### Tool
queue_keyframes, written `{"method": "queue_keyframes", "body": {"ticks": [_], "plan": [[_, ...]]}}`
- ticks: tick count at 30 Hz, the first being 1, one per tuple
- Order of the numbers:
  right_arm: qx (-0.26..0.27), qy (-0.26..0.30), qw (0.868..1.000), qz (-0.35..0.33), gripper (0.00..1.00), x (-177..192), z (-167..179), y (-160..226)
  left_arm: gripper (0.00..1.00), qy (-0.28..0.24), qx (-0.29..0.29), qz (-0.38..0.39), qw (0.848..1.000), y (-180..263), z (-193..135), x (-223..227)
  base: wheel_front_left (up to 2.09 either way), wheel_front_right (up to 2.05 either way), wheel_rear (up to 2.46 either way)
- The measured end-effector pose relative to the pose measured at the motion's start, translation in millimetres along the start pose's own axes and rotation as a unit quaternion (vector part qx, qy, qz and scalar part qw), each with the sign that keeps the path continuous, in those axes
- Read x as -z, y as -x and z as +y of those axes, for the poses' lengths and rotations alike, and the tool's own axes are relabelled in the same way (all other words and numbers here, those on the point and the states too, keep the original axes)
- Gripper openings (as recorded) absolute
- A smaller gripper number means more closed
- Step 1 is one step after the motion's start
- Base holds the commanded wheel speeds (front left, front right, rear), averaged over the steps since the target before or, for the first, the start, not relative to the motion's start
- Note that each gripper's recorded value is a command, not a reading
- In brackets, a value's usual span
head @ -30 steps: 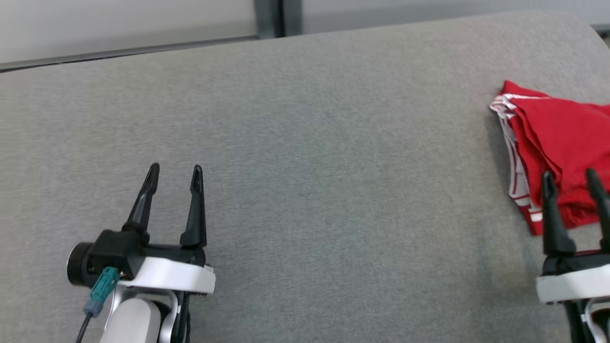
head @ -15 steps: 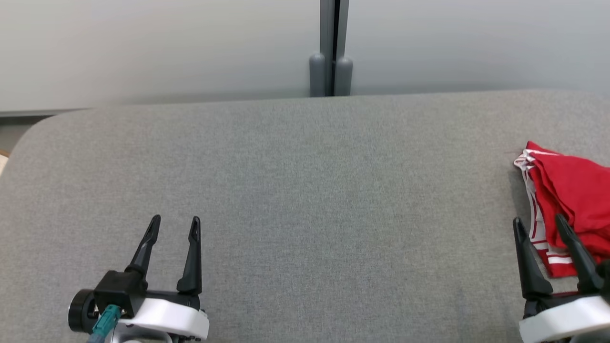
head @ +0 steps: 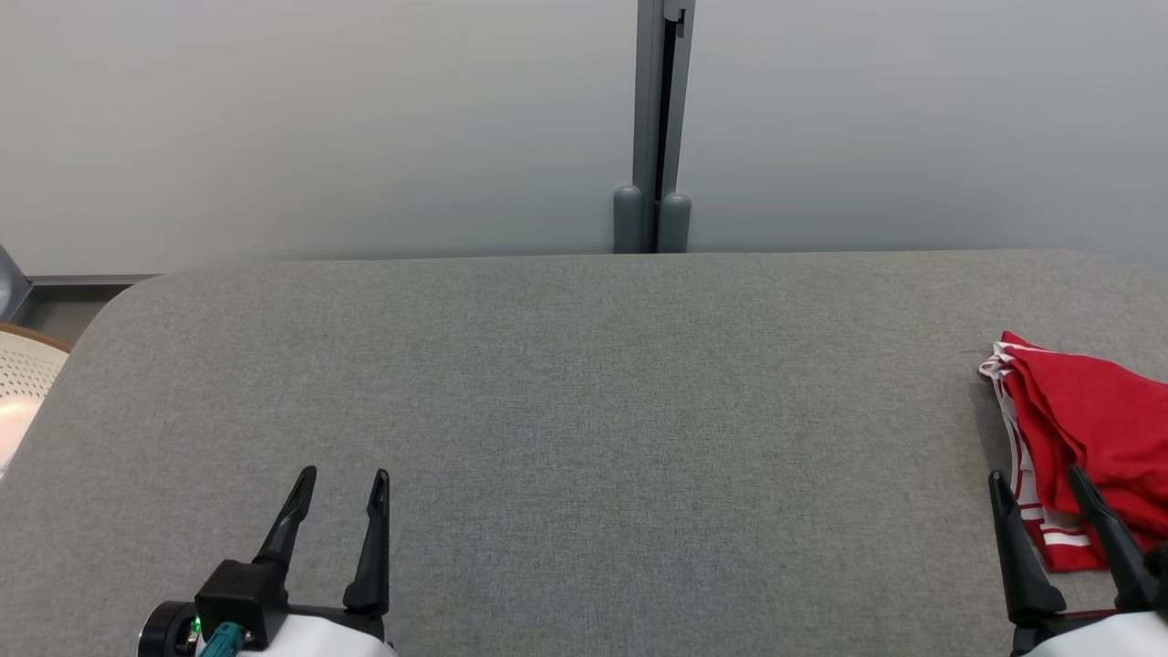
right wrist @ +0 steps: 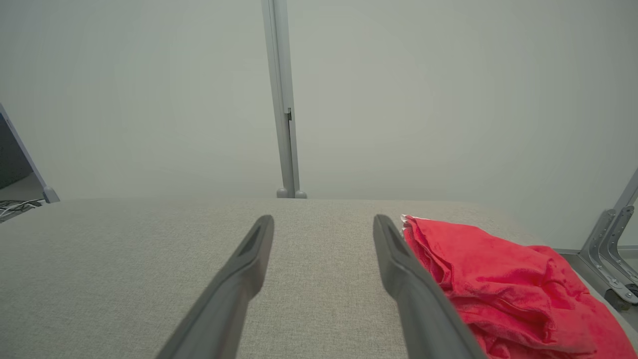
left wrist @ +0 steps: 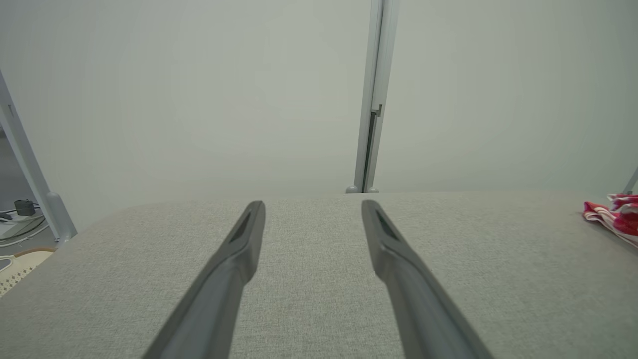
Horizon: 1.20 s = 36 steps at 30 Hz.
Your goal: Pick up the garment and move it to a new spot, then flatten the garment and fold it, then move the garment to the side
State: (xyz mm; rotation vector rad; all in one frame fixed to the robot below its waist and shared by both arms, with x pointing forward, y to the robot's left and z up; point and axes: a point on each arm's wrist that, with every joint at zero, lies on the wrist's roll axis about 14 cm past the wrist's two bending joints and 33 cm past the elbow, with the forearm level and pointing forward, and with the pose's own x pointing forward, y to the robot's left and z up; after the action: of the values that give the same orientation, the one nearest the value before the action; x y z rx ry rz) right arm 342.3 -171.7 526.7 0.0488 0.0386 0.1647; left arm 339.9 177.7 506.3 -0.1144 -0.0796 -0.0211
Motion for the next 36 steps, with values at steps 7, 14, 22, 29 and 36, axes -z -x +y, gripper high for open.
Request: {"method": "queue_keyframes", "body": {"ticks": [7, 14, 22, 29, 36], "plan": [[-0.001, 0.001, 1.000, 0.000, 1.00, -1.7, 1.0, 0.3, 1.00, -0.002, -0.003, 0.008, 1.000, 3.3, 1.5, 5.1, 0.00, 0.00, 0.00], [-0.002, -0.001, 1.000, 0.002, 1.00, -0.2, 2.2, -0.1, 1.00, -0.004, -0.004, 0.015, 1.000, 4.2, 2.7, 9.5, 0.00, 0.00, 0.00], [-0.002, -0.001, 1.000, 0.005, 1.00, 1.5, 1.4, -1.1, 1.00, -0.005, -0.006, 0.019, 1.000, 4.5, 3.6, 12.2, 0.00, 0.00, 0.00], [-0.003, -0.002, 1.000, 0.008, 0.00, 3.7, 1.8, -1.9, 0.00, -0.004, -0.008, 0.022, 1.000, 4.9, 3.5, 13.9, 0.00, 0.00, 0.00], [0.003, -0.043, 0.998, 0.036, 0.00, 24.3, 3.2, 1.3, 0.00, 0.028, -0.024, 0.069, 0.997, 17.5, 5.9, 40.2, 0.00, 0.00, 0.00]]}}
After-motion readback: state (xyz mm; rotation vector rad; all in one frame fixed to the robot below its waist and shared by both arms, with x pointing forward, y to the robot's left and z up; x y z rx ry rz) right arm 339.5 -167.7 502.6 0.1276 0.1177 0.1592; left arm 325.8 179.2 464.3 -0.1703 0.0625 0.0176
